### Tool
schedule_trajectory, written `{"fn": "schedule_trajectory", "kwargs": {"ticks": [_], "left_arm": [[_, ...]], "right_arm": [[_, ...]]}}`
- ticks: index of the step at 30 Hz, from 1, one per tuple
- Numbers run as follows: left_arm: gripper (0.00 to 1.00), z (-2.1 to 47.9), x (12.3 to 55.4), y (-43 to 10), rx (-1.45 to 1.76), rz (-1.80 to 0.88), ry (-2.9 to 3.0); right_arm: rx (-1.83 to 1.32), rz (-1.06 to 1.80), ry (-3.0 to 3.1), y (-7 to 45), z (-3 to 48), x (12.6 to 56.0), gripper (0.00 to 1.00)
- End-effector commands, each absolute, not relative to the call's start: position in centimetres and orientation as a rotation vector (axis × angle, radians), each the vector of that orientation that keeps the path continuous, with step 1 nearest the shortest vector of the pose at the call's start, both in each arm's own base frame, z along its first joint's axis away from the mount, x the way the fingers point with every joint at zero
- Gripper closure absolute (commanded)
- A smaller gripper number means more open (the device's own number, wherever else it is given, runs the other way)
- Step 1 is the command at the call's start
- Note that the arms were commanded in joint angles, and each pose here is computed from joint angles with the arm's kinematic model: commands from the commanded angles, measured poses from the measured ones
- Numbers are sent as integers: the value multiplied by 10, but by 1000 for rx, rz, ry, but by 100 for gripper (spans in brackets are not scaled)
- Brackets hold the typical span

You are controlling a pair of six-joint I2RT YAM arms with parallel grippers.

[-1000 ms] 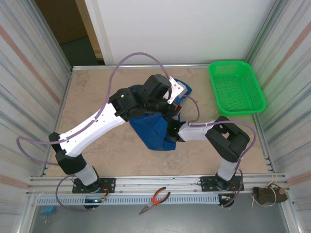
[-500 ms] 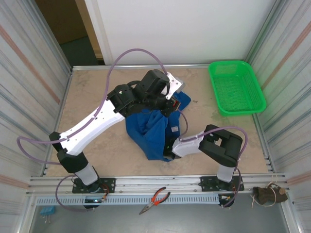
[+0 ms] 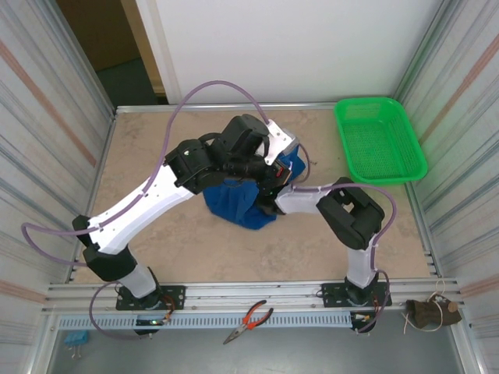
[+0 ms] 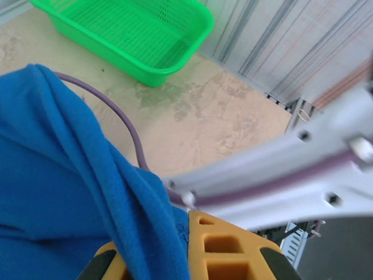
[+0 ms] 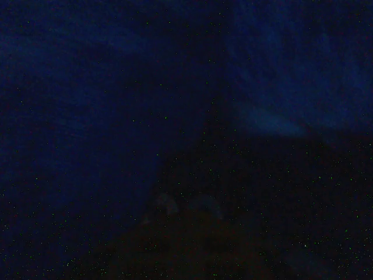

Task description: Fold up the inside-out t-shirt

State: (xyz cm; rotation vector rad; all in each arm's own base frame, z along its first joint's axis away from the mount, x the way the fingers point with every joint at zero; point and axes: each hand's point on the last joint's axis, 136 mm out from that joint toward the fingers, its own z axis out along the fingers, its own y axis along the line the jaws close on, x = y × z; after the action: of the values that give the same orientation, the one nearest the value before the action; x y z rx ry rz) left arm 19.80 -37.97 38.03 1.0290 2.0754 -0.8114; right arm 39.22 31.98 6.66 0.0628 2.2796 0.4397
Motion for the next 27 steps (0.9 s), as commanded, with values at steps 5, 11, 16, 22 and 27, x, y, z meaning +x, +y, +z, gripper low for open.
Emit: {"fn": "schedule_trajectory", "kwargs": {"ticks": [5,11,16,22,27], "left_arm": [[100,423,169,-369,1045,-966,1948],[100,426,164,-356,1038,-950,1944],[100,424,162,-332,992,-904,1955],[100,419,159,-323,943,-963,1958],[100,408,165,-344,974,-992,1980]], "right_arm": [[171,405,2415,302,44,391,100],[236,368,2425,288,42,392,100],[383,263,2379,253,46,391,96],[334,313,2398,271,47,397,86],[266,341,2399,293,47,388,77]]}}
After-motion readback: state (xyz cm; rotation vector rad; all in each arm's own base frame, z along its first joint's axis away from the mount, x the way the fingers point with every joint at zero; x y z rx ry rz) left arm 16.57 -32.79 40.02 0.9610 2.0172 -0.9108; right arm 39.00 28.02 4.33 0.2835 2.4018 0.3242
